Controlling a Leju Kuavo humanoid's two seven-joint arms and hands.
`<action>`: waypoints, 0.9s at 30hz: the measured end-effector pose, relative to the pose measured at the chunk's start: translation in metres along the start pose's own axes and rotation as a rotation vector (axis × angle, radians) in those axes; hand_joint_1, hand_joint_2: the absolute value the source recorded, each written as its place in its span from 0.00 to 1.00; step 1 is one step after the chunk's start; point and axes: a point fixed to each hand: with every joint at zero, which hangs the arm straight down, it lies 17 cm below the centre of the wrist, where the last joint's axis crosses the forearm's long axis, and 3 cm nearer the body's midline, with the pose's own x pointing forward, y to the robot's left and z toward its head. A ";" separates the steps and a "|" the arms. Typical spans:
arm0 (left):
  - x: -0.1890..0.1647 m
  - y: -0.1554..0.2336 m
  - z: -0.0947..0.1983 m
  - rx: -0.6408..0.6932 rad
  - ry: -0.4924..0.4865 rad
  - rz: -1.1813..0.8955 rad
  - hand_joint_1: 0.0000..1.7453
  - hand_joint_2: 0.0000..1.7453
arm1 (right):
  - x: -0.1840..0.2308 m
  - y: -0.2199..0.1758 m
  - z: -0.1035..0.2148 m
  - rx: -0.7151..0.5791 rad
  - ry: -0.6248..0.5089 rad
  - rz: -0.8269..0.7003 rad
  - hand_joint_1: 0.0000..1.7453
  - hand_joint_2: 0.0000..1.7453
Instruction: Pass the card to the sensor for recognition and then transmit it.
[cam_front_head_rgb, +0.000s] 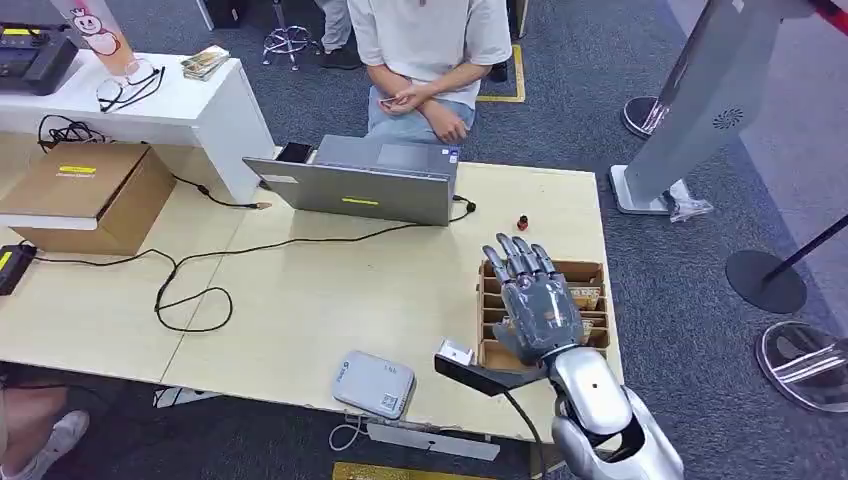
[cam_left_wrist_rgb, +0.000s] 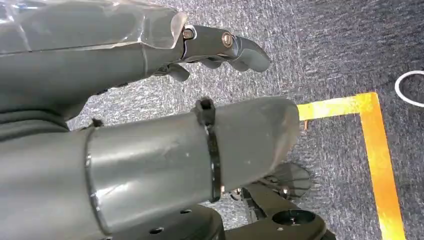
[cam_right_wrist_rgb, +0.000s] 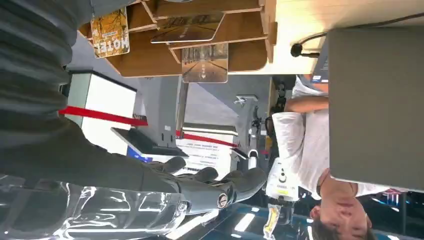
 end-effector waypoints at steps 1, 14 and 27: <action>0.000 0.000 0.000 0.000 0.000 0.000 0.00 0.00 | -0.001 0.000 0.000 0.001 0.003 0.001 0.00 1.00; 0.000 -0.001 0.000 -0.002 -0.001 -0.008 0.00 0.00 | -0.019 0.006 0.000 0.021 0.056 0.017 0.00 1.00; 0.000 -0.001 0.000 -0.007 -0.001 -0.013 0.00 0.00 | -0.044 0.017 0.007 0.054 0.108 0.046 0.00 1.00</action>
